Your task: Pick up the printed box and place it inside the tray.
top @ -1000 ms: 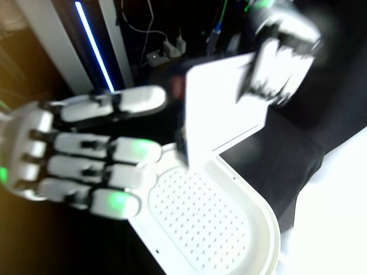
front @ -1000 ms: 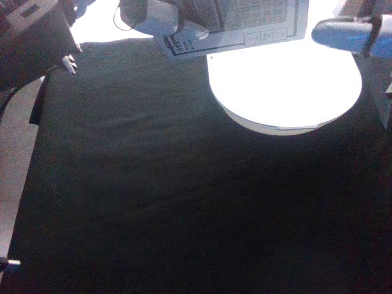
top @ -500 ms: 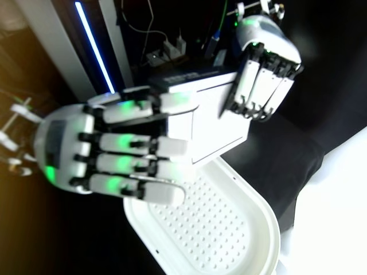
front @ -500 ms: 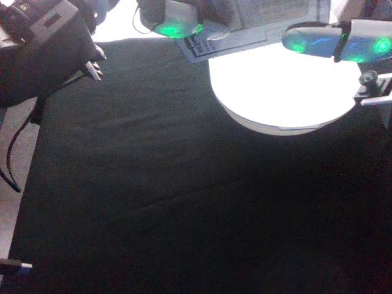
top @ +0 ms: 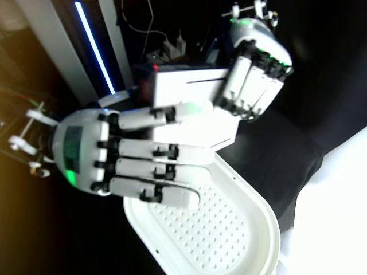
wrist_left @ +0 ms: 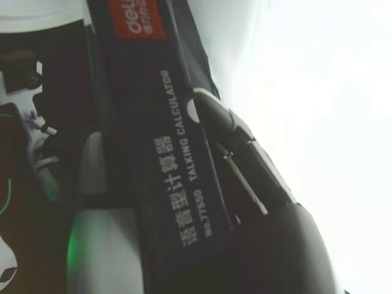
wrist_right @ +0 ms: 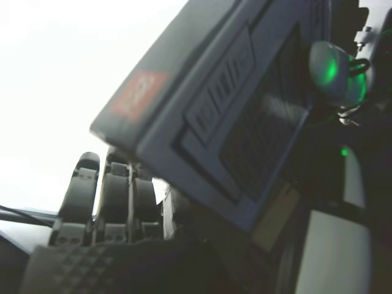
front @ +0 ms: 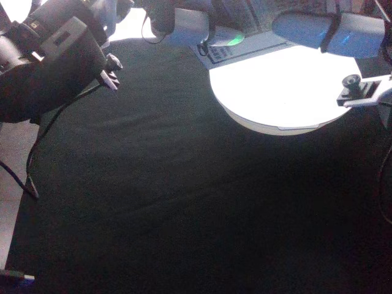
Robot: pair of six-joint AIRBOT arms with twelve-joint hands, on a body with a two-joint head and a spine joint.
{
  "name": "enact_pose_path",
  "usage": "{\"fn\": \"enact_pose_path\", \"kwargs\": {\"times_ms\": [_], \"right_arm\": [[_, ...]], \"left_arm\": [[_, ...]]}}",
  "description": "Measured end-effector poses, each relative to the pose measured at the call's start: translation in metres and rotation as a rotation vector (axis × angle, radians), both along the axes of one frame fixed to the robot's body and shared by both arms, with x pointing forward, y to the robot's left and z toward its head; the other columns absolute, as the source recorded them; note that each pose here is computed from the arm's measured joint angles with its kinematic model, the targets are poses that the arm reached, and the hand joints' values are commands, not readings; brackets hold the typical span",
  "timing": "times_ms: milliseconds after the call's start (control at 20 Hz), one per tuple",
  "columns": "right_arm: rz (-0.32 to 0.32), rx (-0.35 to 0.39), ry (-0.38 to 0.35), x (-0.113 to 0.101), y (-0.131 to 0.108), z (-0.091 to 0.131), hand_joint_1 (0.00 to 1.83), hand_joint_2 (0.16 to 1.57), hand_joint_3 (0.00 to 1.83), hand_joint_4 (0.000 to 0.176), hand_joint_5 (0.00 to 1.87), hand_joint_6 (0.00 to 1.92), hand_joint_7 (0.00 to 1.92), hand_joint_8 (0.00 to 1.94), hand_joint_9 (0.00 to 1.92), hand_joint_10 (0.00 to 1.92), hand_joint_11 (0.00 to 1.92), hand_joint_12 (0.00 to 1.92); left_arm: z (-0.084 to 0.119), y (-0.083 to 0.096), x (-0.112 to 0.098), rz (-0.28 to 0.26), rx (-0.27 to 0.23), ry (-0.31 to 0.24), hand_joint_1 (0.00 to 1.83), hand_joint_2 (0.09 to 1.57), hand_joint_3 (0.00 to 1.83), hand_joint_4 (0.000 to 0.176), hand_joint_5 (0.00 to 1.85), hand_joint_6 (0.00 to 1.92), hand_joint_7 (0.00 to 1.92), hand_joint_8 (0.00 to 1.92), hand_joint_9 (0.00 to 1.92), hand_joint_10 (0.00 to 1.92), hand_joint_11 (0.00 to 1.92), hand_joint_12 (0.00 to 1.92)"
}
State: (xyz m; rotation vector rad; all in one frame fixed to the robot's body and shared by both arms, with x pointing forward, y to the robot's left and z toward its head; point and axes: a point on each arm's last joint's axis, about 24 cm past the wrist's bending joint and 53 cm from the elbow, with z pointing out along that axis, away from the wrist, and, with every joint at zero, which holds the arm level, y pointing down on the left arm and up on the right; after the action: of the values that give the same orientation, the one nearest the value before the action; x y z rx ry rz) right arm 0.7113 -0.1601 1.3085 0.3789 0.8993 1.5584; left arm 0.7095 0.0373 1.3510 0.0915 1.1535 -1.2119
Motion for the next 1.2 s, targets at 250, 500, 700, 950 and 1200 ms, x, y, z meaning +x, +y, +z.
{"fn": "enact_pose_path", "kwargs": {"times_ms": [250,500,700,950,1200], "right_arm": [[0.035,0.024,-0.031,-0.007,0.006,0.007,1.18,1.05,0.0,0.0,1.13,0.73,1.39,0.33,1.42,0.57,1.09,1.15],[0.033,0.019,-0.04,-0.008,0.007,0.008,1.18,1.05,0.0,0.0,1.11,0.77,1.37,0.41,1.31,1.01,1.1,1.4],[0.028,0.01,-0.044,-0.008,0.008,0.008,1.18,1.07,0.0,0.0,1.08,0.83,1.29,0.62,1.24,1.11,1.02,1.5],[0.01,0.017,-0.031,-0.005,0.003,0.007,1.17,1.08,0.0,0.0,1.05,0.88,1.26,0.71,1.22,1.16,1.01,1.57],[0.005,-0.067,-0.087,-0.013,-0.008,0.018,1.19,1.04,0.0,0.0,1.16,0.7,1.26,0.7,1.22,1.11,1.06,1.54]], "left_arm": [[-0.006,0.001,0.001,0.003,0.011,0.001,1.29,1.04,0.0,0.0,1.02,0.75,1.26,0.69,1.59,0.04,1.33,0.87],[-0.008,0.003,0.003,0.005,-0.003,0.019,1.27,1.07,0.0,0.0,0.96,0.9,1.17,0.79,1.54,0.0,1.26,0.83],[-0.014,0.009,0.006,0.003,-0.02,0.048,0.11,0.91,0.0,0.012,0.12,0.01,0.31,0.01,0.37,0.0,0.06,1.12],[-0.006,0.022,0.006,0.011,-0.052,0.036,0.01,0.9,0.0,0.113,0.0,0.0,0.0,0.0,0.0,0.0,0.0,1.18],[-0.002,0.048,0.007,0.051,-0.029,0.021,0.0,0.91,0.0,0.172,0.0,0.0,0.0,0.0,0.0,0.0,0.0,0.41]]}}
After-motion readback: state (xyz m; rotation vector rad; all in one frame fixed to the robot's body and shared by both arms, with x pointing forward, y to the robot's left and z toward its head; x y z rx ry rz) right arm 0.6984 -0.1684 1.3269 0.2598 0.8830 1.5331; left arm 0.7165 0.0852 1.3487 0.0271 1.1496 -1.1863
